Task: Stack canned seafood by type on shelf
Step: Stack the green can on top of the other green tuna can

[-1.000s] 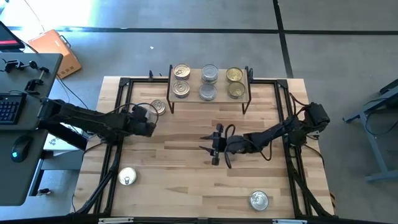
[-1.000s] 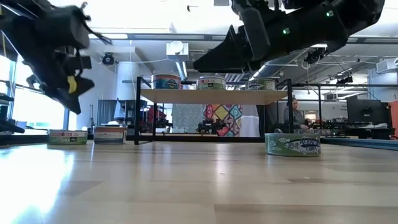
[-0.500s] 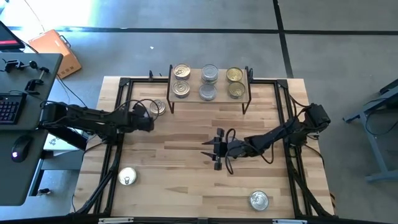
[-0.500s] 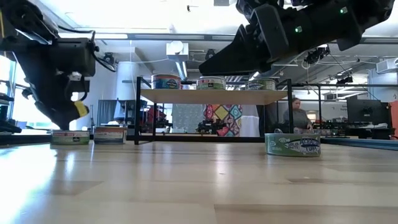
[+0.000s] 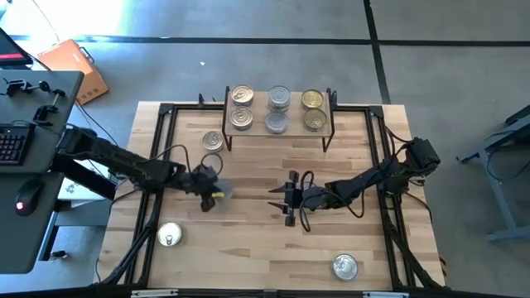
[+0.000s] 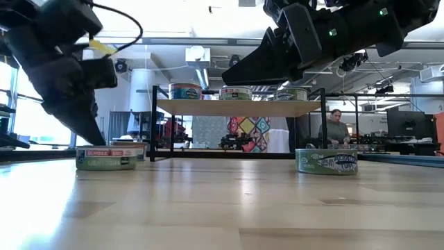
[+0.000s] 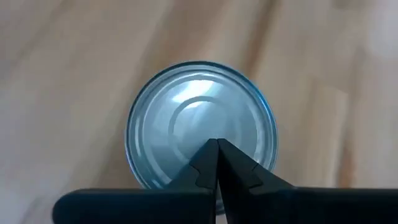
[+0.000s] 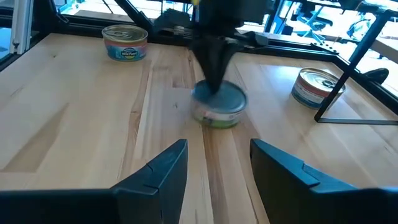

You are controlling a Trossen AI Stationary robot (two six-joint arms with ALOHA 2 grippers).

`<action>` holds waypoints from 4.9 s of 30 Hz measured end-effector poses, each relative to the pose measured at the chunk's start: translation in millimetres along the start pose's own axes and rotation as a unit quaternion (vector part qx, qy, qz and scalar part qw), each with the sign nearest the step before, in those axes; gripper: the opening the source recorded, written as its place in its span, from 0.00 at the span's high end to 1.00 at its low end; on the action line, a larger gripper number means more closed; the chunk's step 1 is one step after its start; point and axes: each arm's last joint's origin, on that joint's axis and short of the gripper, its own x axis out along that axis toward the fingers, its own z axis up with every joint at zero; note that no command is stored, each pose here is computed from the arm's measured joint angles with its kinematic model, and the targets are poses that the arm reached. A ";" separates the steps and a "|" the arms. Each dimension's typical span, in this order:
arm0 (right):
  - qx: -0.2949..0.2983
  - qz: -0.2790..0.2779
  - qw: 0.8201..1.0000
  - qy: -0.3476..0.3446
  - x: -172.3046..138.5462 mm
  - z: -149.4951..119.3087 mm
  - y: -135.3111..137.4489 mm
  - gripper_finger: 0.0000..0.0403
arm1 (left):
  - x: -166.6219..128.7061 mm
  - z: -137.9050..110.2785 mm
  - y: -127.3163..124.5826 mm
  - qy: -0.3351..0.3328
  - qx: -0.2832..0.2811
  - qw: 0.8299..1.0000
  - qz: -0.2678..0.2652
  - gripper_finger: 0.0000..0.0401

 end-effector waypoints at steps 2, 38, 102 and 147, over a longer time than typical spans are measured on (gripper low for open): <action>0.001 0.000 1.000 0.000 0.0 0.0 0.0 0.59 | -1.0 0.5 -7.1 -0.018 0.029 0.999 -0.020 1.00; -0.303 0.107 0.945 0.064 173.2 4.5 -4.4 0.56 | 14.3 -32.6 12.9 -0.098 0.010 0.994 0.051 1.00; -0.400 0.048 0.911 0.093 175.3 6.7 -22.0 0.32 | 20.9 -47.0 35.9 -0.084 0.003 0.996 0.043 1.00; -0.316 -0.225 0.876 0.286 18.5 140.6 -136.9 0.70 | 16.3 -48.3 23.6 -0.137 0.048 0.986 0.077 1.00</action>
